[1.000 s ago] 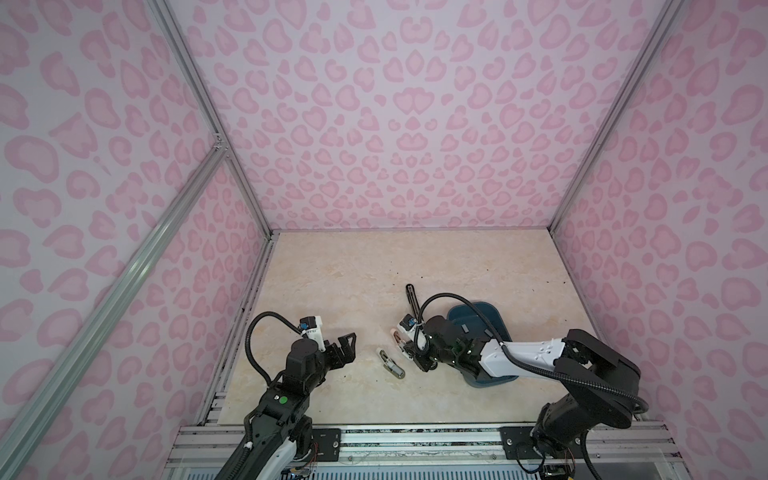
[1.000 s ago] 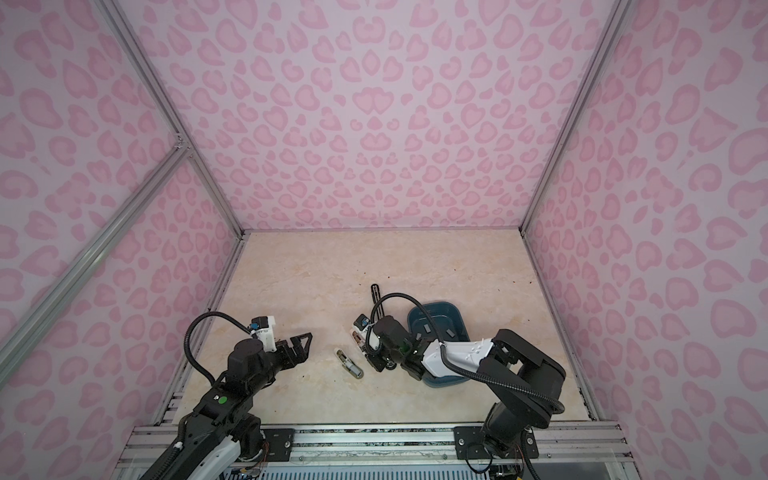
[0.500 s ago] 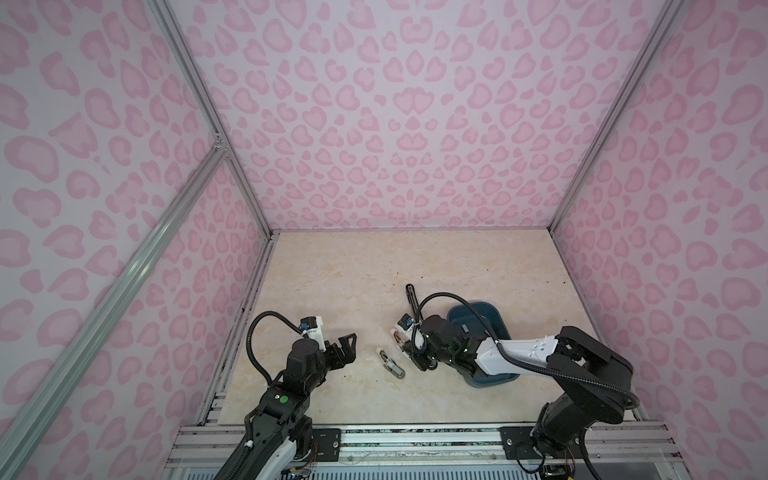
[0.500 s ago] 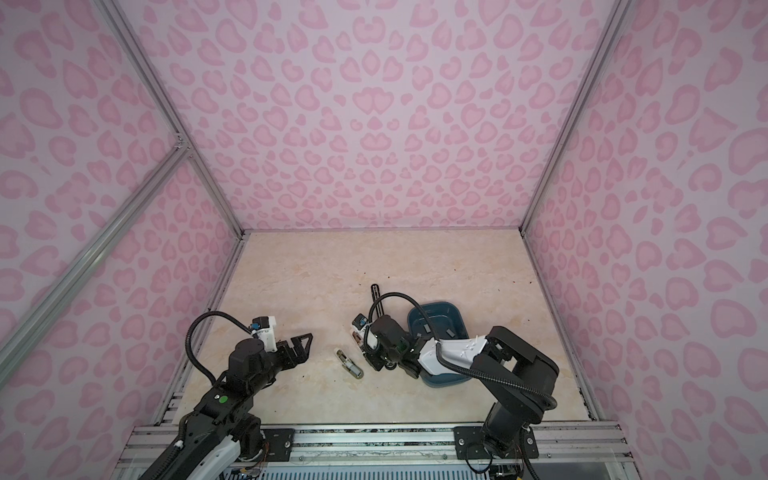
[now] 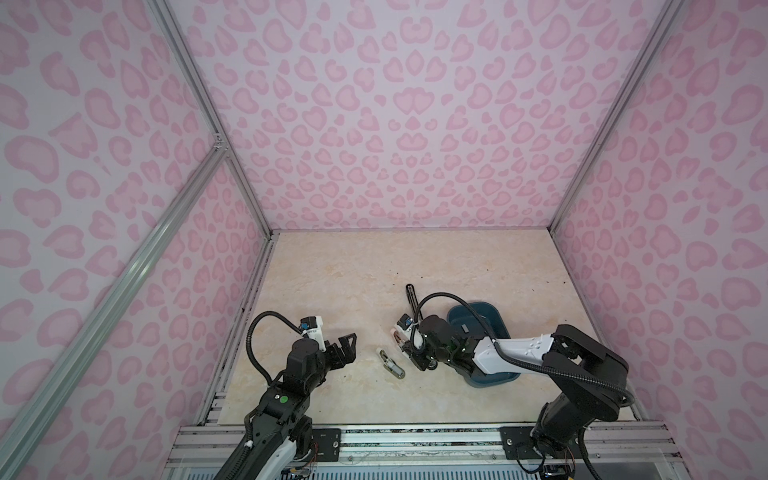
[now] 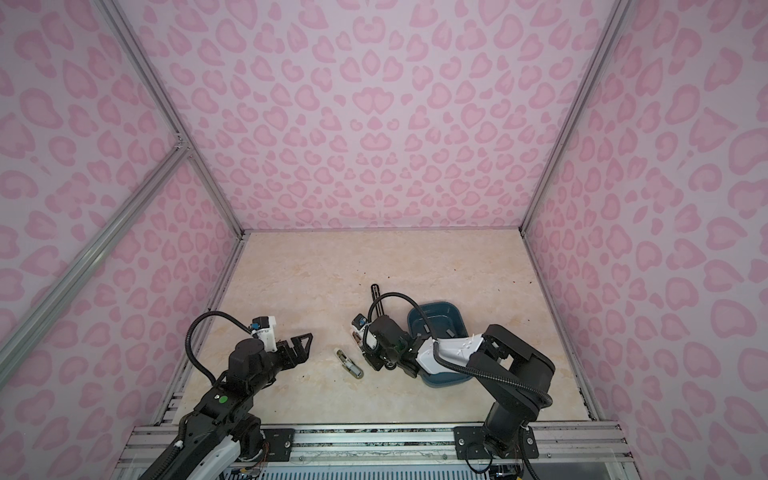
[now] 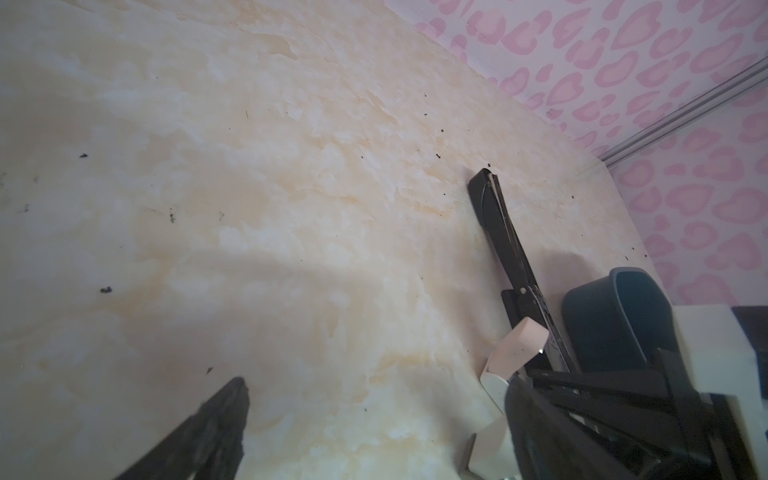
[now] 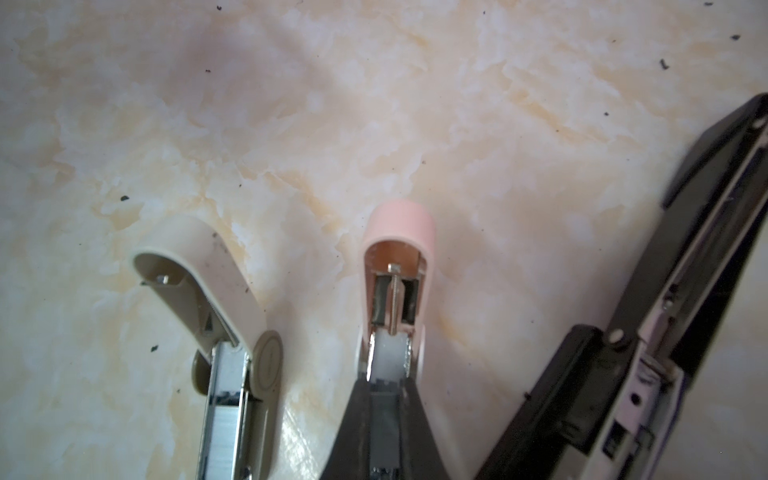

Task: Load the staples into the stapler
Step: 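Lower the held strip into the pink-and-white stapler's open channel, then push the strip down into the pink-and-white stapler's channel with the right gripper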

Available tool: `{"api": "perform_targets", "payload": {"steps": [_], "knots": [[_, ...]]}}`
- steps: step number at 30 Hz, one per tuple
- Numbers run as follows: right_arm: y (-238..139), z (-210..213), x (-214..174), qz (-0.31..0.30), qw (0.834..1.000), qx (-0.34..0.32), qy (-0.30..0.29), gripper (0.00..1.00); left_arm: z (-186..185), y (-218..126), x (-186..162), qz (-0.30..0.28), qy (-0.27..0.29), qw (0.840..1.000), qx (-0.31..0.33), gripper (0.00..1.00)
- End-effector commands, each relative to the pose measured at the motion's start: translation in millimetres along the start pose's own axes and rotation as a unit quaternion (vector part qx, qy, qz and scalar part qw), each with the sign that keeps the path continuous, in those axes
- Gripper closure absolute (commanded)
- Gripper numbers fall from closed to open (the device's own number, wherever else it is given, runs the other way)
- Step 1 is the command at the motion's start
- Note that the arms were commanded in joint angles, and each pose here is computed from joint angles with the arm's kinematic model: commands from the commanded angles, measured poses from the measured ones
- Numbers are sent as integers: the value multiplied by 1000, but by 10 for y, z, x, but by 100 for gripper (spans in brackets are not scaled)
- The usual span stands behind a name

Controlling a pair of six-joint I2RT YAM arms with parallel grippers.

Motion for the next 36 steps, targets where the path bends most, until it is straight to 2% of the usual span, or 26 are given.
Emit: {"api": "perform_targets", "payload": {"steps": [1, 15, 36], "knots": [[10, -14, -23, 3, 1000, -7, 9, 100, -52, -14, 85, -18, 2, 1000, -10, 3], [-88, -22, -9, -5, 999, -45, 17, 100, -59, -15, 75, -16, 3, 1000, -12, 3], [10, 47, 21, -1, 999, -44, 18, 100, -60, -18, 83, -19, 2, 1000, -10, 3]]}}
Point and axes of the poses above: each gripper's point midway between its finger pads, its own y axis out along the fingers, its own z axis along the line the jaws close on, x = y × z, the point moved 6 cm from there along -y, back along the fingers, and after that the axes turned 3 degrees about y, right-handed, at the moved point
